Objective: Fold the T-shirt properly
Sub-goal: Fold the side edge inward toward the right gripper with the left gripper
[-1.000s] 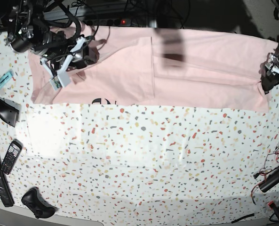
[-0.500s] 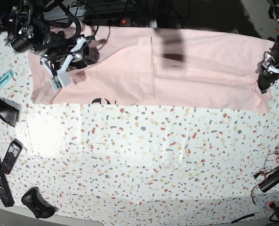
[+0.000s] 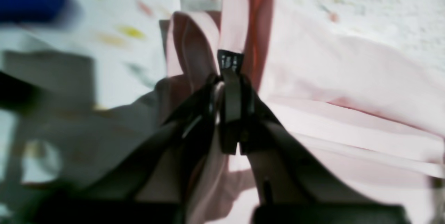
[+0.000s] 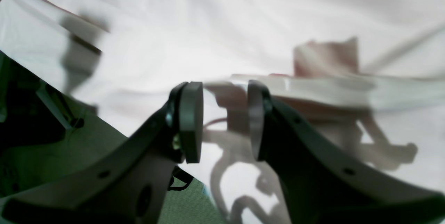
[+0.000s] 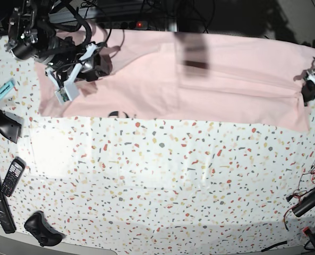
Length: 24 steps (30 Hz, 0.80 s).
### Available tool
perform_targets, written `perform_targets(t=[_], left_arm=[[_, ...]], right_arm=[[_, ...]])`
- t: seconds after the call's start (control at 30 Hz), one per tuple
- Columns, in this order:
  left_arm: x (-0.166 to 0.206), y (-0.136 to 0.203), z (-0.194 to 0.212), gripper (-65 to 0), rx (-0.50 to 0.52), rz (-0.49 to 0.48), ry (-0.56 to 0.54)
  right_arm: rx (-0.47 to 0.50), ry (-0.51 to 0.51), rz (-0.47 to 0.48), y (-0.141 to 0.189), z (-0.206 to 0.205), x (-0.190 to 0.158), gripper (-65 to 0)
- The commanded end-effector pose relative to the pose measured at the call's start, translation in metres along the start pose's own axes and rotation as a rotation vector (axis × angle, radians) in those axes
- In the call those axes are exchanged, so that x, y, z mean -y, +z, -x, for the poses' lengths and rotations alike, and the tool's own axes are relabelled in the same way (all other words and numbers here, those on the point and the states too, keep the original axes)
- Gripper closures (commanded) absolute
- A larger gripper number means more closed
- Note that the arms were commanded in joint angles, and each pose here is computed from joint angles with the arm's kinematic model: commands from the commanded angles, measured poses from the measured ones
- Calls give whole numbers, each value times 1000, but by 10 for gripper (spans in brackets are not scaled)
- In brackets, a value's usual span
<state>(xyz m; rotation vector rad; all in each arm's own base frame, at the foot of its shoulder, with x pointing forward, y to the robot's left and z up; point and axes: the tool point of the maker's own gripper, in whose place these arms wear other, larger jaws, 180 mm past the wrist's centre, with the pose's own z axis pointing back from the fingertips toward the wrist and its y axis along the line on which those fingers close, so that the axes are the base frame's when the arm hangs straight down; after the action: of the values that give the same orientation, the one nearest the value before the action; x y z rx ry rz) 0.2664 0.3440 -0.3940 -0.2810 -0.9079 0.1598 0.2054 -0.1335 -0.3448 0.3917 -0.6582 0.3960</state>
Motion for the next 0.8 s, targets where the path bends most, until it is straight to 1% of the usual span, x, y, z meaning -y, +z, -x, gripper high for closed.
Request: perform_targets(t=[0.0, 0.17, 0.3, 0.37, 0.5, 0.67, 0.77], left_arm=[[-4, 4, -23, 0, 47, -4, -46], [-6, 8, -38, 0, 74, -13, -86], [14, 16, -49, 0, 67, 19, -155], [33, 23, -55, 0, 71, 61, -191], [81, 38, -55, 0, 105, 120, -211], [150, 56, -48, 0, 186, 240, -192], [182, 63, -47, 0, 202, 310, -171]], right_arm=[[43, 30, -6, 3, -13, -1, -208], [56, 37, -3, 3, -18, 1, -208], [57, 38, -2, 3, -19, 1, -208], [59, 38, -2, 3, -19, 1, -208], [66, 41, -1, 3, -22, 2, -208], [69, 42, 0, 3, -23, 2, -208], [69, 42, 0, 3, -23, 2, -208]])
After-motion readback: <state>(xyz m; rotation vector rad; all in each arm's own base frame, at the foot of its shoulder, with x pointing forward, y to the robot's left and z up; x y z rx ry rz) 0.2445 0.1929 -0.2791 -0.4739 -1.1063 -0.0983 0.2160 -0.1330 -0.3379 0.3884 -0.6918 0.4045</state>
